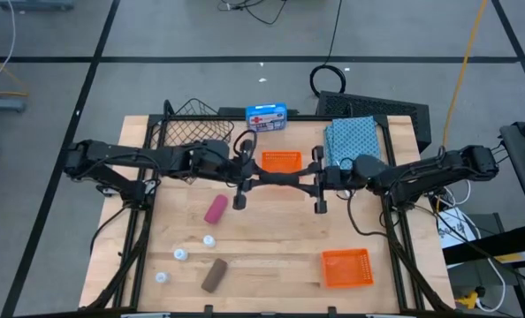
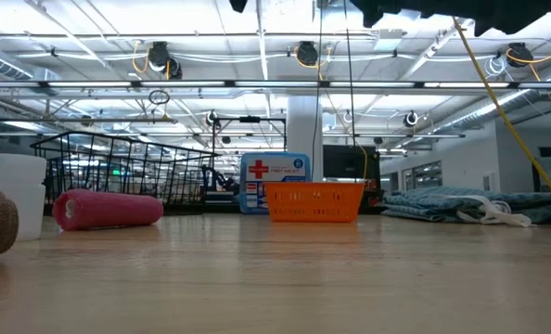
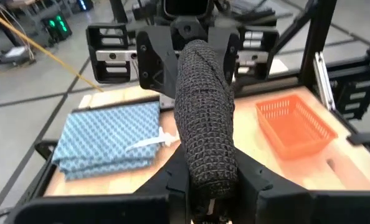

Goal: Pick & place medical supplies in basket/bin
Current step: Put the black bandage into the bottom orange bin

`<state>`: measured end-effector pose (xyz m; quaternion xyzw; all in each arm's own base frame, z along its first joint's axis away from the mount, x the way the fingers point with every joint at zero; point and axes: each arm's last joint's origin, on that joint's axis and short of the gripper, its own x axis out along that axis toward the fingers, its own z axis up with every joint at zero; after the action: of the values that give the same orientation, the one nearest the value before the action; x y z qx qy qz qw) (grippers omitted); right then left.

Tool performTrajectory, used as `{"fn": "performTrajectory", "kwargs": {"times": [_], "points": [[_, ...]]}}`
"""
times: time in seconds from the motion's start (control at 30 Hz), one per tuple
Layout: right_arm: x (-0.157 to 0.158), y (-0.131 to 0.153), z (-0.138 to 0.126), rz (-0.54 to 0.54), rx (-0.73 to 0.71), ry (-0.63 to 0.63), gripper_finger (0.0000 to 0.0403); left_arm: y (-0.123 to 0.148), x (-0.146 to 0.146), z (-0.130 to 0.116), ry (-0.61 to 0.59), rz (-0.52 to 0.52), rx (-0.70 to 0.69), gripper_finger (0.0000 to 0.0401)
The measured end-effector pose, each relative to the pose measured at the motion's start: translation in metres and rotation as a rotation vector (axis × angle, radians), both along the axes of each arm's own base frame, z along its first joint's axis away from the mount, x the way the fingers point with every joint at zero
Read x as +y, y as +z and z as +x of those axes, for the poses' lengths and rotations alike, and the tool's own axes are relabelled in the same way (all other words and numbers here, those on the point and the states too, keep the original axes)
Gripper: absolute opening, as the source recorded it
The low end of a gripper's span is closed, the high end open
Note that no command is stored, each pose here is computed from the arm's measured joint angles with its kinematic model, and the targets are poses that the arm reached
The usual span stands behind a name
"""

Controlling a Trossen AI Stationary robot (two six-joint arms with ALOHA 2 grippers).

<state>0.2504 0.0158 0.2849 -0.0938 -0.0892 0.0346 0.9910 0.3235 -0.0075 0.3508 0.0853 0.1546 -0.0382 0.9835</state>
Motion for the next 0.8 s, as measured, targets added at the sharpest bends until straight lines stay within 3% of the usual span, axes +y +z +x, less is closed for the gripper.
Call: {"fn": "performTrajectory", "kwargs": {"times": [0.23, 0.4, 0.63, 0.8], "points": [[0.0, -0.006, -0.004, 0.088, 0.111, 0.001, 0.0124, -0.009, 0.0, 0.001, 0.003, 0.007, 0.065, 0.0061], [-0.004, 0.002, -0.017, 0.132, 0.148, -0.099, 0.0141, -0.017, 0.001, 0.006, 0.005, 0.028, 0.087, 0.0078], [-0.007, 0.052, -0.015, 0.125, 0.303, -0.223, 0.019, -0.048, 0.002, 0.025, -0.006, 0.025, 0.172, 0.006], [-0.007, 0.082, 0.004, 0.116, 0.573, -0.282, 0.0232, -0.064, 0.002, 0.041, -0.016, 0.008, 0.167, 0.0075]]}}
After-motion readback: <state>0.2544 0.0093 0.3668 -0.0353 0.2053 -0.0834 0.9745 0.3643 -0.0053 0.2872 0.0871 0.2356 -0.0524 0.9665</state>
